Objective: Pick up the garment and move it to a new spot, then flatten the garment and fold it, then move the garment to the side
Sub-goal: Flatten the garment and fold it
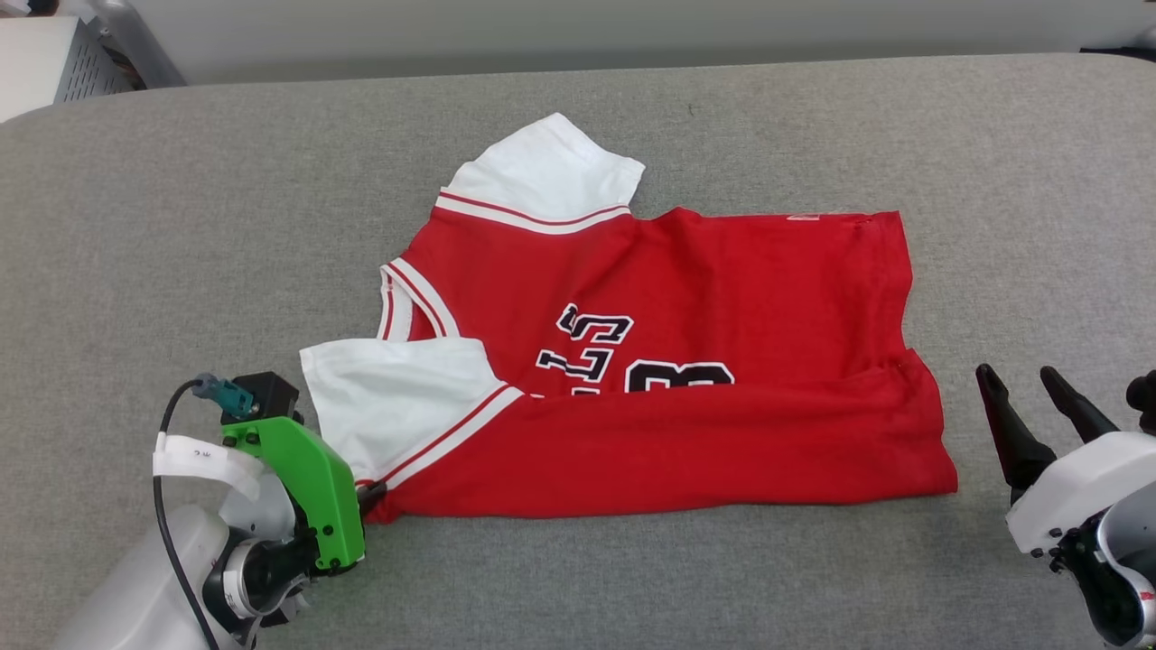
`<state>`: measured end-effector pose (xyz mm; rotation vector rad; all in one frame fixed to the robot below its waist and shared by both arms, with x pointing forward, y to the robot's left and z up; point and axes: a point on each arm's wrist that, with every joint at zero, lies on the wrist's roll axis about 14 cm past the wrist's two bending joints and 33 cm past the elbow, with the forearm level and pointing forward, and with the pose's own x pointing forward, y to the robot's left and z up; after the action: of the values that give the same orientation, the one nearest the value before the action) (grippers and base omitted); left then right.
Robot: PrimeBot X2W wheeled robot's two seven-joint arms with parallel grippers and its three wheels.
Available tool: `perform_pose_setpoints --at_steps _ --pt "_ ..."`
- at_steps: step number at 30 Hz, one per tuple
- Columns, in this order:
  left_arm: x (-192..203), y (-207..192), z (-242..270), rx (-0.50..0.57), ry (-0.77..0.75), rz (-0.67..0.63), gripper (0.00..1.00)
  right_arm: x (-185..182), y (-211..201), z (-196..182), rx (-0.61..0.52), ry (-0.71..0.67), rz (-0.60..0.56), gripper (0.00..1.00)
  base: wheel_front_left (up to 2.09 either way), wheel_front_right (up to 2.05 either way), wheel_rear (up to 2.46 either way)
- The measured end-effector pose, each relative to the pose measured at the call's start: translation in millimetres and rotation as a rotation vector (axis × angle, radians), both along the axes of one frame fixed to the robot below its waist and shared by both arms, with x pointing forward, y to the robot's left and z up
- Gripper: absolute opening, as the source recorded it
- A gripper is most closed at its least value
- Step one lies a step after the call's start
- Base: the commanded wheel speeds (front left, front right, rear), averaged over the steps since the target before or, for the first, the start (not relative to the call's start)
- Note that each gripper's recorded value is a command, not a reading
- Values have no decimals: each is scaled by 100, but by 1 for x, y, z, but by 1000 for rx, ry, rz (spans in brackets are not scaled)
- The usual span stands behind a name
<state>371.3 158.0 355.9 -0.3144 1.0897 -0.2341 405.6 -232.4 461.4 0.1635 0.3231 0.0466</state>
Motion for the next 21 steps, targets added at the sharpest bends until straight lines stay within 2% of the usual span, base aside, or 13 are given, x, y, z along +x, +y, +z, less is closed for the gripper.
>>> perform_pose_setpoints --at_steps 7,12,21 --pt "2 2 21 30 -103 -5 0 -13 -6 -16 -7 215 57 100 0 0 0" --pt "5 7 41 48 -178 5 0 -25 10 -33 10 375 133 100 0 0 0" --pt "11 6 54 56 -227 8 0 -32 44 -68 34 529 239 100 0 0 0"
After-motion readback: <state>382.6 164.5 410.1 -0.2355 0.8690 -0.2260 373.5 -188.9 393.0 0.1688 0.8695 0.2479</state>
